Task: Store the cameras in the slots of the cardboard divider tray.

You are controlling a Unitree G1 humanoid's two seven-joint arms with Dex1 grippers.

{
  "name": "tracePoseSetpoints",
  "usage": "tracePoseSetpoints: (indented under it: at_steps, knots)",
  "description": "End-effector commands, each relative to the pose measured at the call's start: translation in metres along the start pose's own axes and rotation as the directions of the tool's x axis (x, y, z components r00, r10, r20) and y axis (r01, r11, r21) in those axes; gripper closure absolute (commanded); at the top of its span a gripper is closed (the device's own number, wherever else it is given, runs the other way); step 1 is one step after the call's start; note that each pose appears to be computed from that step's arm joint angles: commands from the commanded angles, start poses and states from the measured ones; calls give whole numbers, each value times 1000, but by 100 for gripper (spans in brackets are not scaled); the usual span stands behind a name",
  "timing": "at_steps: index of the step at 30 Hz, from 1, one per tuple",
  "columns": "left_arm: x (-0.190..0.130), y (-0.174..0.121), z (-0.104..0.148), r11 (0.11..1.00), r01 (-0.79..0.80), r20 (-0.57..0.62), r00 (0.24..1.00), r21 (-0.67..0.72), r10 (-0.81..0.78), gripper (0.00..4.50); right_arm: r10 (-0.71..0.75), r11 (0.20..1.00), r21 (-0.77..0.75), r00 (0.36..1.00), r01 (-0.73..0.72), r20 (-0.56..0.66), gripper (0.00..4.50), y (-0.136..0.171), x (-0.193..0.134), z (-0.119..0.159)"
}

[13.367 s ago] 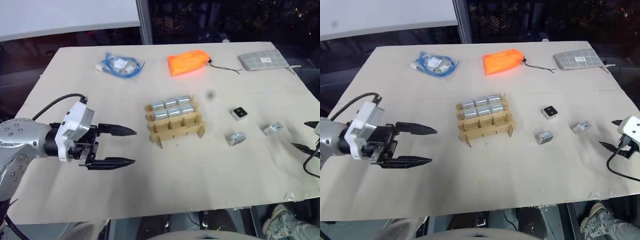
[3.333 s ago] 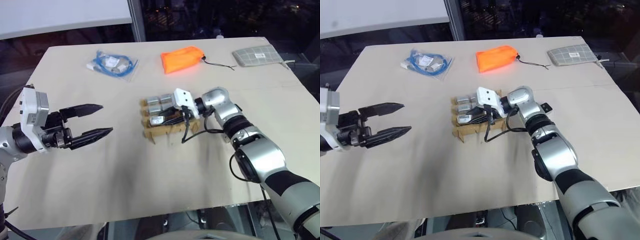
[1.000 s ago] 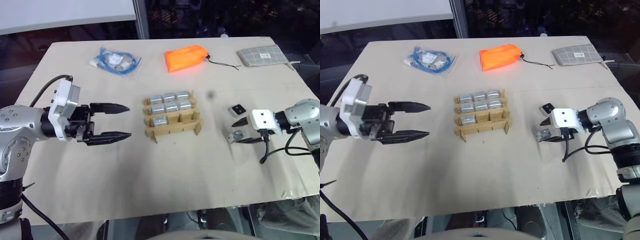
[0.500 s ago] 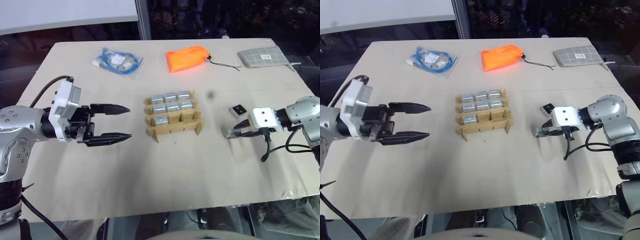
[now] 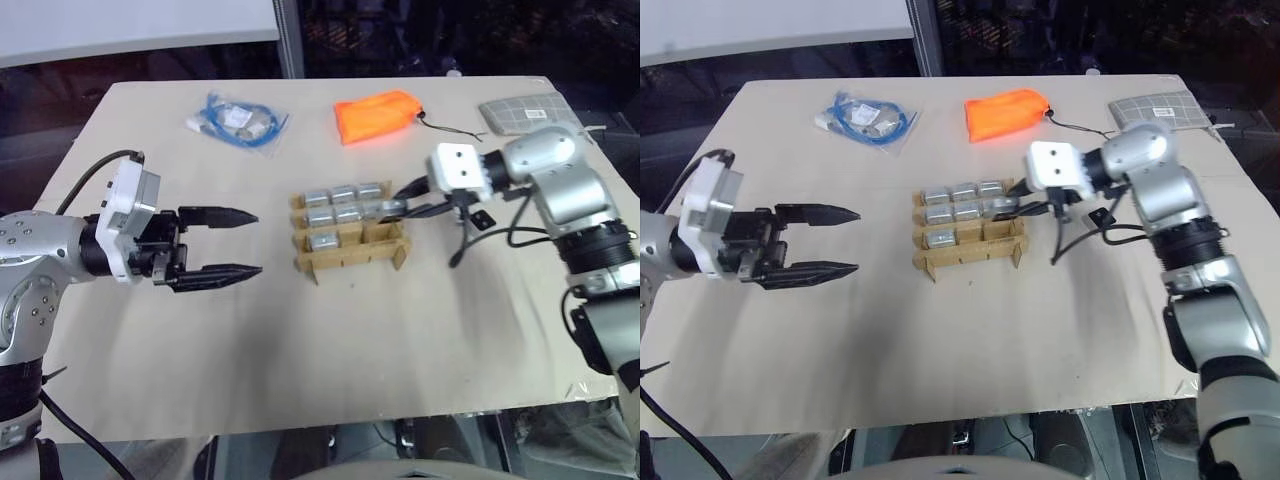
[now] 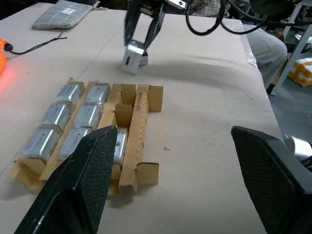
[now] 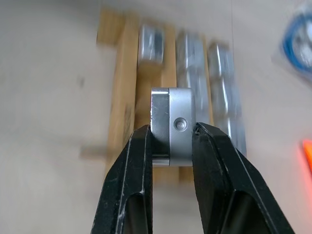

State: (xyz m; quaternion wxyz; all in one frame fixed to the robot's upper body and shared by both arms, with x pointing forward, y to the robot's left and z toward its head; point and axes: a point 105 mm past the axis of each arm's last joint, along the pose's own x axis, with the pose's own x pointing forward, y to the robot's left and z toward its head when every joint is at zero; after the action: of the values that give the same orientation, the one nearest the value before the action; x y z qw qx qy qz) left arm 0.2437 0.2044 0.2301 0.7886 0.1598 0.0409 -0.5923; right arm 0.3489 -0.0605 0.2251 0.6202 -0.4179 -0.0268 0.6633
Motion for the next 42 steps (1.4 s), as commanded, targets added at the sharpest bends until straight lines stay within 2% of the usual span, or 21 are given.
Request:
tracePoseSetpoints:
  at_steps: [1,7,14,20,24,25,27,30,35,40,42]
  knots:
    - [-7,-2,8,999,-30,-12,999,46,30,62,-1,1000,-23,1000,1,18,387,-11,10,12]
    - [-14,-7,4,997,-74,-27,997,38,75,62,66,998,-17,998,-66,23,387,-9,34,15]
    - [-14,-10,4,995,-96,-24,995,37,97,62,115,993,-13,993,-116,-27,387,-2,47,3]
    - [-12,-11,3,995,-98,-18,995,37,99,62,121,992,-27,989,-123,-84,387,-3,54,-7]
    - [-13,-10,3,995,-98,-15,995,36,99,62,113,994,-7,991,-114,-72,387,-6,58,-5]
    - [-13,-10,3,995,-99,-14,995,35,99,62,109,994,-6,991,-110,-72,284,-6,59,-5]
    - [-13,-11,3,995,-97,-12,995,33,98,62,83,997,-1,995,-83,-53,202,-9,59,-3]
    - [-12,-10,2,995,-94,-8,996,32,94,62,69,998,2,997,-69,-41,53,-10,56,-3]
    - [-8,-8,2,996,-82,2,997,36,82,62,-25,1000,12,1000,26,-5,53,-21,30,-2]
    - [-4,-5,4,997,-66,13,998,42,66,62,-196,978,71,980,198,-25,53,-31,-12,-20]
    - [-1,-4,3,998,-57,18,998,41,57,62,-359,920,139,930,367,-77,53,-36,-44,-43]
